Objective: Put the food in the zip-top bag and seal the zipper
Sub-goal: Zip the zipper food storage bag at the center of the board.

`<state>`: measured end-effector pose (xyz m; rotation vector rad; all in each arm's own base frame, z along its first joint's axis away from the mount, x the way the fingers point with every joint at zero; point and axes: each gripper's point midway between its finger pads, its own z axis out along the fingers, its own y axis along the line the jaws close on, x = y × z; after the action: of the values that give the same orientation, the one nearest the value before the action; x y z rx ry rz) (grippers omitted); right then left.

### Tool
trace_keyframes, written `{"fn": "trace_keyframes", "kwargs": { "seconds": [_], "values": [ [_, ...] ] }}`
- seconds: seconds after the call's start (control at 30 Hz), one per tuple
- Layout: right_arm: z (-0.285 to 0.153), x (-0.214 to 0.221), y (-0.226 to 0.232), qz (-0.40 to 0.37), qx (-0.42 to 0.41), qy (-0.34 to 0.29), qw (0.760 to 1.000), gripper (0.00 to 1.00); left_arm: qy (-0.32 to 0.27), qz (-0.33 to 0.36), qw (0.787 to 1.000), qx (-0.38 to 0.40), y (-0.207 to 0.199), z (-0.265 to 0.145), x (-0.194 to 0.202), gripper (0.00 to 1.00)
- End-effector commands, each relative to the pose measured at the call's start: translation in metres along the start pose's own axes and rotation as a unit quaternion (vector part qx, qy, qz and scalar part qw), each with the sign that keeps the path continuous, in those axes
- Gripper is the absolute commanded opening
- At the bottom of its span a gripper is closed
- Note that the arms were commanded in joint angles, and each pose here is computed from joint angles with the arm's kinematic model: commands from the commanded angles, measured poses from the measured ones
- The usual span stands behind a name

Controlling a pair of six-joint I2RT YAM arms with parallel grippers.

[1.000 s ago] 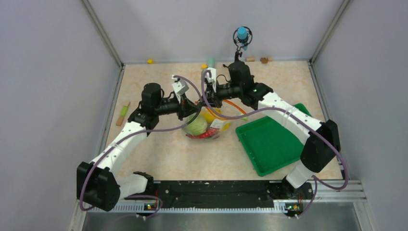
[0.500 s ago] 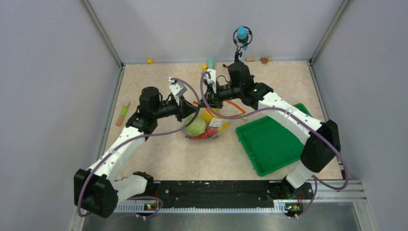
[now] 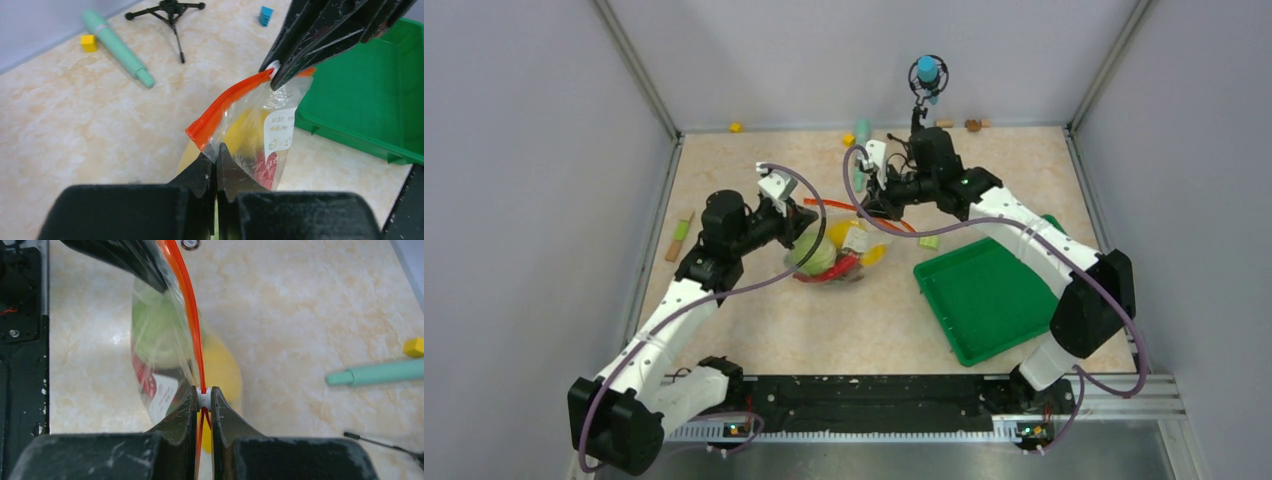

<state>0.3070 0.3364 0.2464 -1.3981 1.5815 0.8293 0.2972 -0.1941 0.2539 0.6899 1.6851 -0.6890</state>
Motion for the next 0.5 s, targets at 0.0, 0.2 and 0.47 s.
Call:
{"fn": "trace_keyframes", "kwargs": {
  "seconds": [0.0,0.2,0.47],
  "values": [
    [-0.041,0.022,-0.033,0.01,0.096,0.051,0.994,0.0,-0.035,0.026,0.99,-0.133,0.048,-0.02,-0.022,0.0],
    [-0.056,0.039,-0.046,0.026,0.141,0.075,0.987,0.0,-0.039,0.024,0.979,-0.198,0.067,-0.032,-0.023,0.0],
    [-0.073,0.057,-0.052,0.048,0.183,0.096,0.977,0.0,-0.048,0.01,0.961,-0.272,0.089,-0.047,-0.029,0.0]
  ]
}}
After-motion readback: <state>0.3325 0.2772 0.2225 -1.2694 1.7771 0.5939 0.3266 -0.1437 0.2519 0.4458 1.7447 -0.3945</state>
